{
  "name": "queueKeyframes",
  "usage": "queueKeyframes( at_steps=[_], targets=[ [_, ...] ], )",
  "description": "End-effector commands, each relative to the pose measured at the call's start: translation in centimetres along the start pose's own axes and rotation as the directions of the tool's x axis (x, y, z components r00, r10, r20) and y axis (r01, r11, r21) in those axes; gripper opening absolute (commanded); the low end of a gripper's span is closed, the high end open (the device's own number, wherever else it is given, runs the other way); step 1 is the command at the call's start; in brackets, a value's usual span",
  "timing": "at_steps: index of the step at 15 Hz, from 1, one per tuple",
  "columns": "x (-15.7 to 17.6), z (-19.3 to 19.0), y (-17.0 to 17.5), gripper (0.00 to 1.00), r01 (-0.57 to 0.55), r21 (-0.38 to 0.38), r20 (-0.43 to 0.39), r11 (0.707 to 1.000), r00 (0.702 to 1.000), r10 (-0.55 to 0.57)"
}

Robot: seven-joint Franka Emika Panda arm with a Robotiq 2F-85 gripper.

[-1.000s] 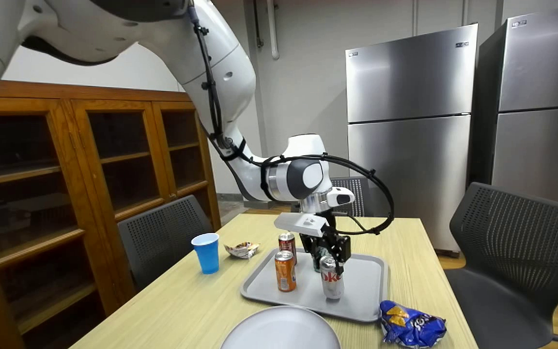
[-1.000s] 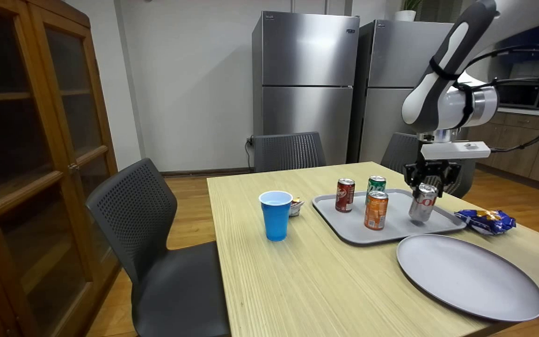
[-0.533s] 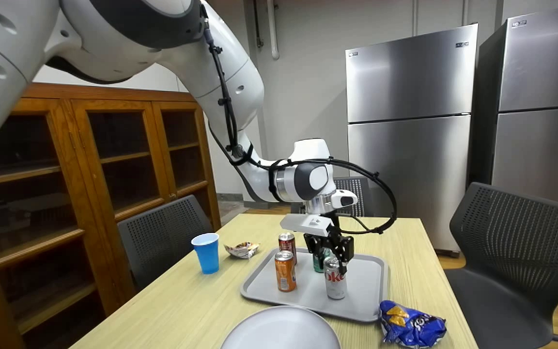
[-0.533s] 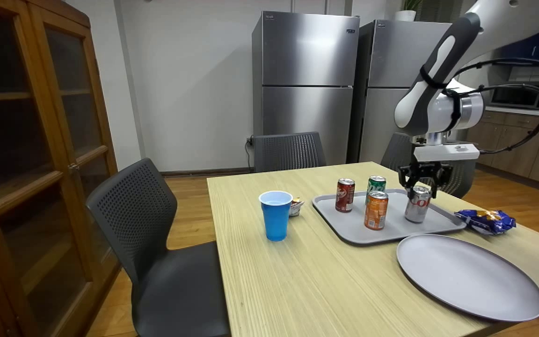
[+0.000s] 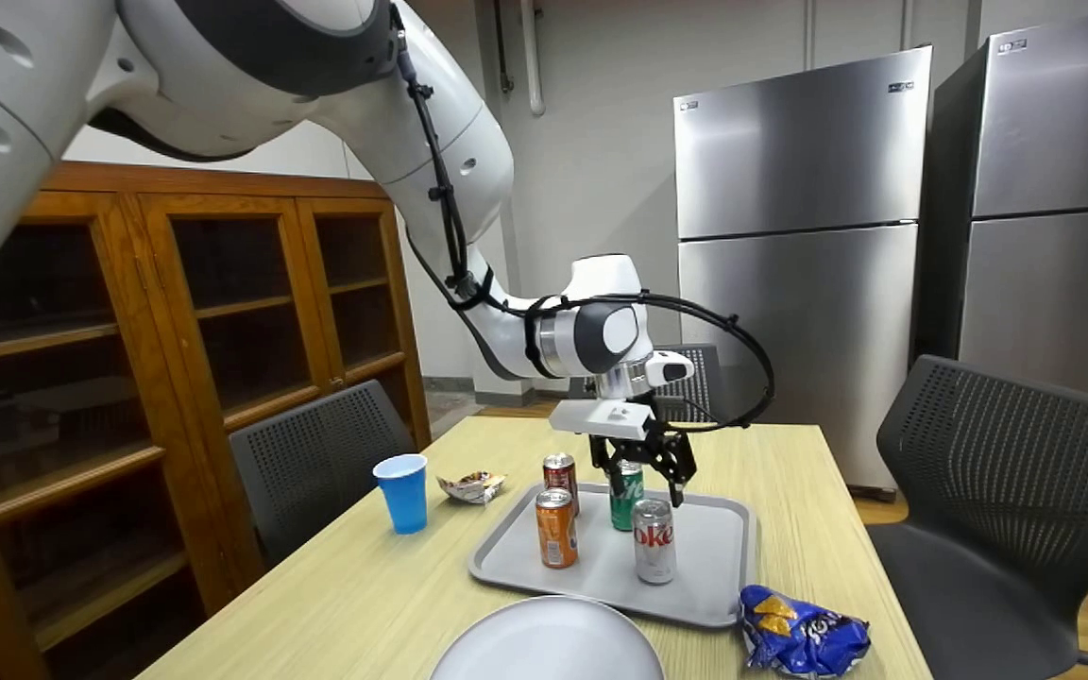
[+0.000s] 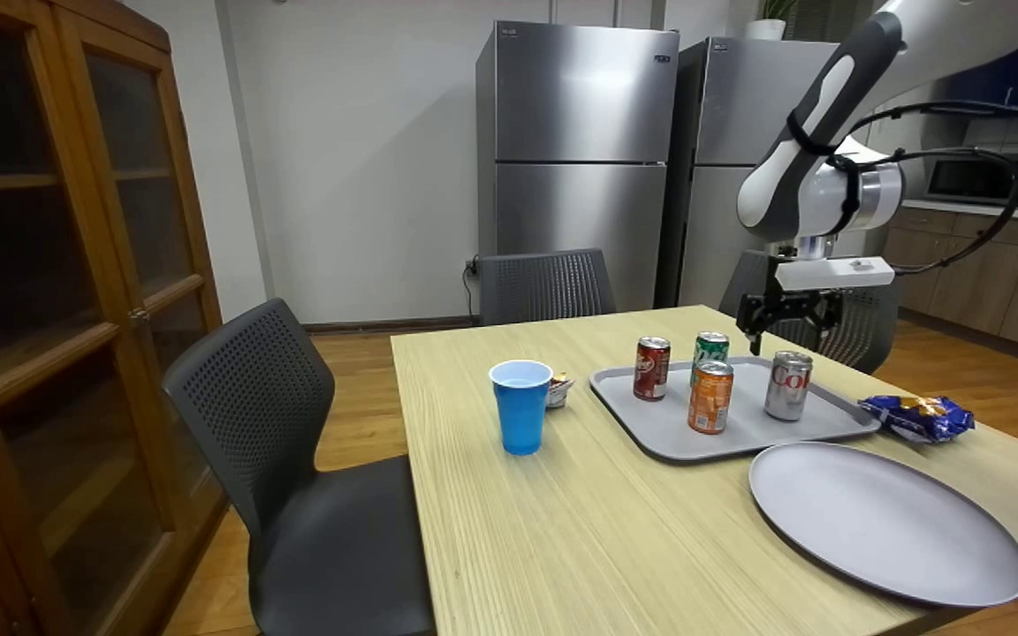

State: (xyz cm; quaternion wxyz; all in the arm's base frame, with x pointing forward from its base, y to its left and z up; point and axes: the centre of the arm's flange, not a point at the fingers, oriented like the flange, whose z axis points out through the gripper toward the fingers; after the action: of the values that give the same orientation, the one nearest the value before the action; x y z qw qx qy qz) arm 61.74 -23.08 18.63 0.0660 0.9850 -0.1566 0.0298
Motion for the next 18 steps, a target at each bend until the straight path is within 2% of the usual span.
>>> queueKeyframes(
  at_steps=[1, 9, 18],
  targets=[
    [0.3, -2.7, -0.4, 1.00, 0.055, 0.026, -0.036, 0.998, 0.998, -0.054],
    [0.3, -7.3, -4.2, 1.00, 0.155, 0.058, -0.129, 0.986, 0.981, -0.147],
    [-2.0, -11.9, -10.2, 1.00, 0.296, 0.056, -0.223, 0.954, 0.935, -0.277]
  ],
)
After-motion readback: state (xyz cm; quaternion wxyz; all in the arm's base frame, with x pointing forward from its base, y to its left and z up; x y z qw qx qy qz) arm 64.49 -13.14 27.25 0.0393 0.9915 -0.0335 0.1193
